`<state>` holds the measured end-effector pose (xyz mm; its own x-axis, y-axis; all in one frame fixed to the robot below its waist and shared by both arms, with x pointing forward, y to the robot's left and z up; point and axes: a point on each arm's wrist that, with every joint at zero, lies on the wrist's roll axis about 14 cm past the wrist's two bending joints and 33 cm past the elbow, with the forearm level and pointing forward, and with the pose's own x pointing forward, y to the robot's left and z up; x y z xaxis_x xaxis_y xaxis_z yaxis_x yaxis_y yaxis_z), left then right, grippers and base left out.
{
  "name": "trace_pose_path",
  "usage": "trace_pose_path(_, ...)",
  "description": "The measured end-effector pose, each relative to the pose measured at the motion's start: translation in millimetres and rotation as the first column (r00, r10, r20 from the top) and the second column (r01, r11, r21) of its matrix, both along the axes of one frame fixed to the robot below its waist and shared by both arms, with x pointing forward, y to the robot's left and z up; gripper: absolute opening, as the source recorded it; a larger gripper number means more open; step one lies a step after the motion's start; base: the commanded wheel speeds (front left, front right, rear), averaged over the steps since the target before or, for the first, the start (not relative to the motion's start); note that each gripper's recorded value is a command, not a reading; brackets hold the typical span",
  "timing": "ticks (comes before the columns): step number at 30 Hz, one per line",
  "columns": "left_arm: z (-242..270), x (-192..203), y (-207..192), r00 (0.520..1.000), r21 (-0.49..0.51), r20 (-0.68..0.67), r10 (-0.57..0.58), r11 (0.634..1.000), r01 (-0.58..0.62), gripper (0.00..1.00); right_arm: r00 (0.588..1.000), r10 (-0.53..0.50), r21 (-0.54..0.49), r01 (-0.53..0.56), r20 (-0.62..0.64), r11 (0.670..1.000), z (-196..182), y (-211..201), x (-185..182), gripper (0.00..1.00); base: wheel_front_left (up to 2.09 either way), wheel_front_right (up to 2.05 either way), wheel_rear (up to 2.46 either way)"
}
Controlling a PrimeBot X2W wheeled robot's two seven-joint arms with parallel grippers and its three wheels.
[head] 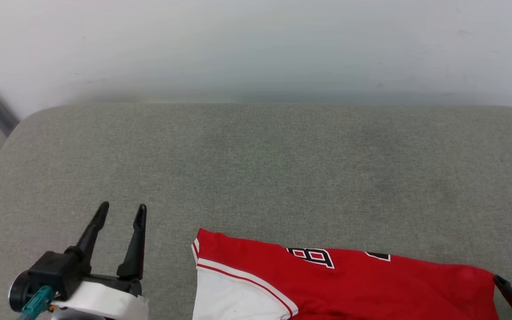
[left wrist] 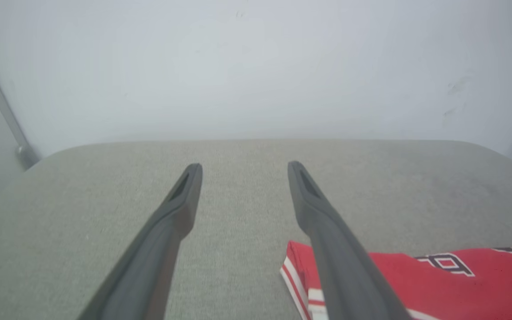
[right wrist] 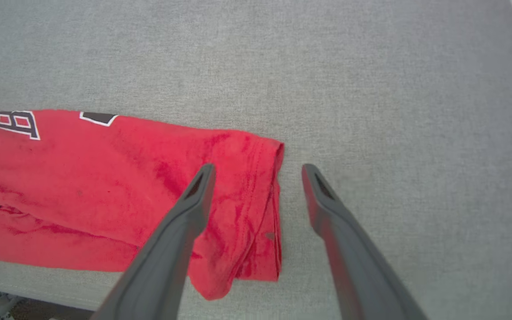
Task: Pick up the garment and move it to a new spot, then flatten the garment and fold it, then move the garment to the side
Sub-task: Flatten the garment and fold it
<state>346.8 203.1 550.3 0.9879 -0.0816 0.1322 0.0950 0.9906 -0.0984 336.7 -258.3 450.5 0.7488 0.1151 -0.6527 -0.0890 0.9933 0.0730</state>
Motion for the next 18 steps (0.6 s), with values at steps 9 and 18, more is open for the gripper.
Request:
trace_pose_path(9,28.2,-16.6,12.7,0.984,0.038,0.148,0.096,0.994,-0.102,1.00,0.986,-0.140,0.097,0.149,-0.093,0.984,-33.1,-2.0,-9.1,1.00,0.00,0.00,0.00)
trace_pose_path(18,14.9,-17.7,28.8,0.981,0.034,0.122,0.150,0.987,-0.155,1.00,0.958,-0.164,0.126,0.198,-0.234,0.972,-81.1,6.6,-15.7,1.00,0.00,0.00,0.00)
